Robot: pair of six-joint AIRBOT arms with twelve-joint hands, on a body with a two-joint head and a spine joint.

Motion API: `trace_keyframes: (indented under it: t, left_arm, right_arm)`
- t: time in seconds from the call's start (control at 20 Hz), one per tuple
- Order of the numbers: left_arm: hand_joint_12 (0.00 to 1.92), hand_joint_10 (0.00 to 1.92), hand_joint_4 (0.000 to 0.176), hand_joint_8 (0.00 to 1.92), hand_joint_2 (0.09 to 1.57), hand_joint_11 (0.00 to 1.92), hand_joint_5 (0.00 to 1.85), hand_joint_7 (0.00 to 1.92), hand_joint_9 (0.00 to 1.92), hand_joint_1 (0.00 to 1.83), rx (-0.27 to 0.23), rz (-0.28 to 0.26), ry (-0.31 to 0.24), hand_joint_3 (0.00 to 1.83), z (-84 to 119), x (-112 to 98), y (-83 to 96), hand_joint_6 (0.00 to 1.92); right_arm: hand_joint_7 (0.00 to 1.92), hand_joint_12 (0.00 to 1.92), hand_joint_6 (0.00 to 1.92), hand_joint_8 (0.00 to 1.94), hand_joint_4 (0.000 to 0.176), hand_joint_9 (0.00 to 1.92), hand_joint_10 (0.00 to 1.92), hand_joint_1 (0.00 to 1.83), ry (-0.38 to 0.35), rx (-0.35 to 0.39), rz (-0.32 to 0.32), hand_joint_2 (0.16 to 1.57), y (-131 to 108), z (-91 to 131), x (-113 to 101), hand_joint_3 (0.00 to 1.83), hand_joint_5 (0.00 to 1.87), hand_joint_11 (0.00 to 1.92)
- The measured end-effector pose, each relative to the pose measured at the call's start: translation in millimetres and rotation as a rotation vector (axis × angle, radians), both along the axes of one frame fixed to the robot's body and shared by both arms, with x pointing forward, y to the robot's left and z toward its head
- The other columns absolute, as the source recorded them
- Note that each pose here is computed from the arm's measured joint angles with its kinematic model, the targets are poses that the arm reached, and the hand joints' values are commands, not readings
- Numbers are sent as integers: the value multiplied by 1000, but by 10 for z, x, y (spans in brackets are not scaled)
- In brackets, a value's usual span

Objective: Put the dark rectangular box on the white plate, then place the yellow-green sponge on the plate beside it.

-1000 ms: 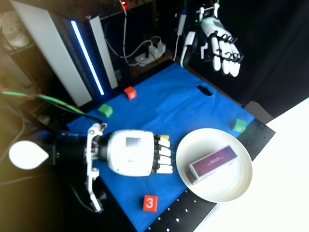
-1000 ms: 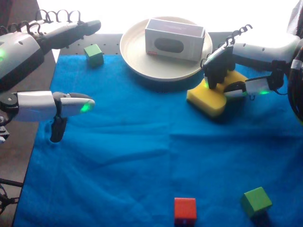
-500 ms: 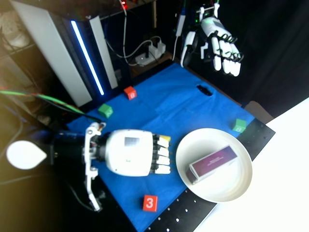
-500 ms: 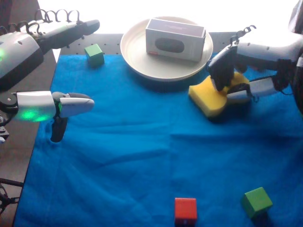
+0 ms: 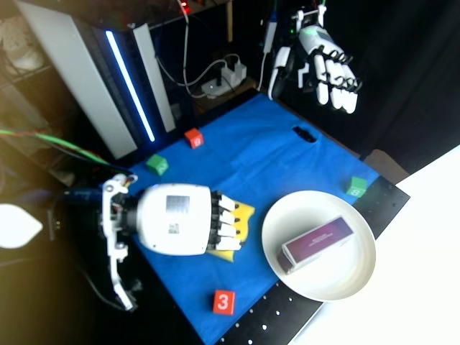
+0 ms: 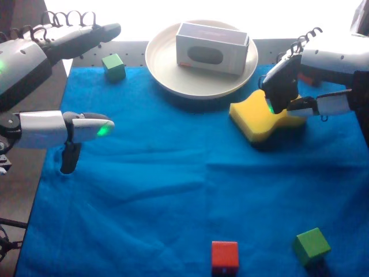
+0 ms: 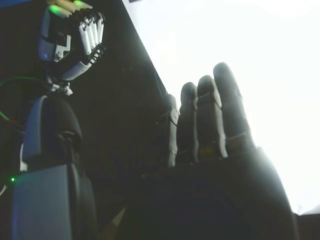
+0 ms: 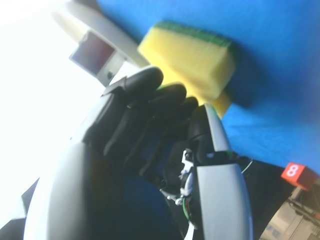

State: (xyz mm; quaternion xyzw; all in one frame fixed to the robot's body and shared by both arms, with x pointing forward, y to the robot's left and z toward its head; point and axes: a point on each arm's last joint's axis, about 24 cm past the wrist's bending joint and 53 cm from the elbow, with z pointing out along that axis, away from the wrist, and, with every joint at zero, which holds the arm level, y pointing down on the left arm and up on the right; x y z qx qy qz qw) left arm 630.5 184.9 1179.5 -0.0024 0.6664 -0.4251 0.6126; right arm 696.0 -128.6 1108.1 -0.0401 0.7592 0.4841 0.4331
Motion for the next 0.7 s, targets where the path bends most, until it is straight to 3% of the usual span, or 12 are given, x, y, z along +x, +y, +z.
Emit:
trace_keyframes:
  t: [0.05, 0.1, 0.15, 0.25, 0.3, 0.55, 0.65, 0.7]
  left_arm:
    - [499, 3, 58, 1, 993, 0, 201, 155, 135, 779, 1, 0, 1, 0, -3, 0, -1, 1]
    - [518, 2, 58, 2, 1001, 0, 193, 159, 134, 760, -1, 0, -1, 1, 4, 0, 1, 0]
    - [525, 3, 59, 3, 1000, 0, 194, 165, 139, 754, -2, 0, -2, 1, 6, 1, 1, 1]
    - [474, 1, 73, 2, 995, 0, 198, 162, 128, 780, -1, 0, -1, 0, 3, 0, 0, 1]
    - [520, 4, 68, 3, 991, 0, 201, 173, 142, 763, -2, 0, -1, 0, 6, 1, 1, 1]
    - [520, 4, 80, 0, 996, 0, 181, 173, 142, 742, -7, -3, 5, 2, -5, -13, -12, 0]
    - [521, 3, 96, 0, 998, 0, 182, 171, 143, 754, -10, 1, 5, 2, -1, -8, -5, 1]
    - [544, 3, 82, 0, 995, 0, 184, 170, 146, 740, -11, 2, 6, 0, -1, -7, -2, 1]
  right_arm:
    - [761, 1220, 522, 577, 0, 688, 675, 1264, 0, -1, 0, 1048, -2, -1, 1, 0, 738, 436]
    - [684, 1117, 185, 276, 0, 620, 454, 1219, -1, 2, 1, 1009, 0, 4, 0, 0, 724, 289]
    - [664, 1055, 52, 125, 0, 601, 292, 1209, -1, 2, 1, 993, 0, 5, 1, 1, 718, 222]
    - [558, 963, 1, 7, 0, 516, 62, 1233, -4, 1, -3, 969, -21, 12, 17, 1, 598, 69]
    - [529, 990, 0, 1, 0, 493, 26, 1227, -3, 7, -12, 959, -40, 23, 37, 0, 561, 24]
    - [404, 855, 2, 0, 0, 366, 0, 1162, -1, -1, -28, 955, -86, 10, 77, 1, 470, 0]
    - [369, 795, 0, 0, 0, 319, 0, 1120, 3, -13, -51, 980, -130, -29, 140, 4, 442, 0]
    - [333, 788, 0, 0, 0, 278, 0, 1128, 8, -18, -58, 981, -137, -55, 158, 4, 418, 0]
